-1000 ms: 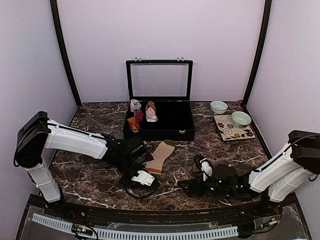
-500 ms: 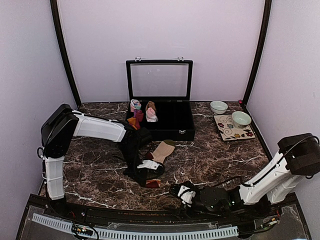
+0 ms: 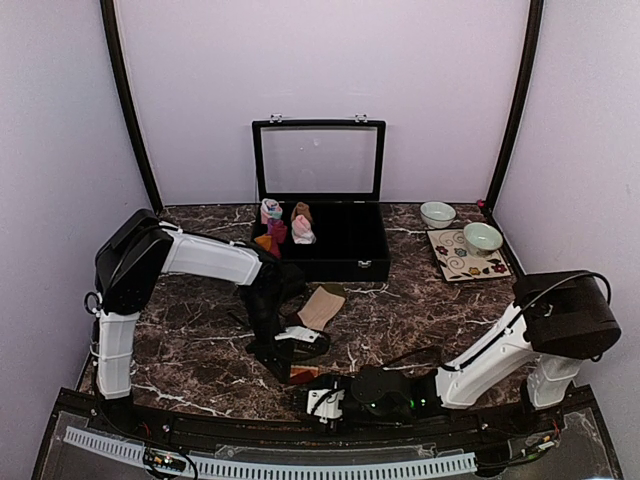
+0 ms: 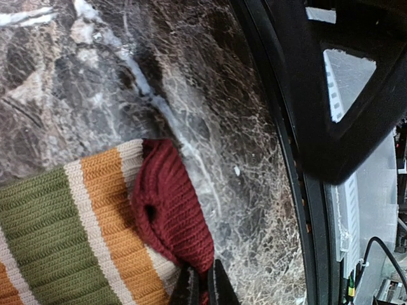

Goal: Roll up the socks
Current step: Roll the sock at the center of the board.

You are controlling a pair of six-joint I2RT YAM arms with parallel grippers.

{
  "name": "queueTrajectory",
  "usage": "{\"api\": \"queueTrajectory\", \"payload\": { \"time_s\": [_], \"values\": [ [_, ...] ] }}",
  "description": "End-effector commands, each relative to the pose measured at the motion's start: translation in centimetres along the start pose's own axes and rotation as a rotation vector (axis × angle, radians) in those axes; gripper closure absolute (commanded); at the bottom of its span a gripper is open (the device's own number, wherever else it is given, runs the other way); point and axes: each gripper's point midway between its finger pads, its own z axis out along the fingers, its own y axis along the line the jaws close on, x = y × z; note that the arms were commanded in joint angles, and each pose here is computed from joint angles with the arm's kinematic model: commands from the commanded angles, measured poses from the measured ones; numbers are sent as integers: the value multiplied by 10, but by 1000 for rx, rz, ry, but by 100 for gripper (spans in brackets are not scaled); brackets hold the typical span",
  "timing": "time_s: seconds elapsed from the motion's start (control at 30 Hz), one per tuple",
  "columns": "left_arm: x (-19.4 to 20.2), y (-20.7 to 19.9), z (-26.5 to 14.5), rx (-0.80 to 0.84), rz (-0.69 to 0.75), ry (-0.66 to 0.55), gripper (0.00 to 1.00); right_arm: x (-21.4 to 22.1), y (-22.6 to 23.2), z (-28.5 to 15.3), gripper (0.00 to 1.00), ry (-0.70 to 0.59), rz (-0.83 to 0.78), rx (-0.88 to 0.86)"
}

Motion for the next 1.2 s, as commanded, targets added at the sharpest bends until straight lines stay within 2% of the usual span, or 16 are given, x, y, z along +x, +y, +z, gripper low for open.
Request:
{"api": "queueTrajectory", "payload": {
  "time_s": [0.0,0.37,0.8,0.9,1.03,1.17],
  "values": [
    [5,-9,2,55,-18,14,100,-5,-3,12,39,-23,-67,-46],
    [1,-7,0,63,-8,9,100,10,-13,36,48,25,-86,-90],
    [1,-10,-3,73,-9,19,100,49,-14,40,54,115,-1,-79],
    [2,-11,-4,73,-9,23,100,58,-12,38,60,139,16,-93],
    [2,-10,-5,68,-9,26,100,67,-11,33,72,173,49,-111],
    [0,-10,-7,66,-4,22,100,79,-17,29,76,206,70,-79]
  ]
}}
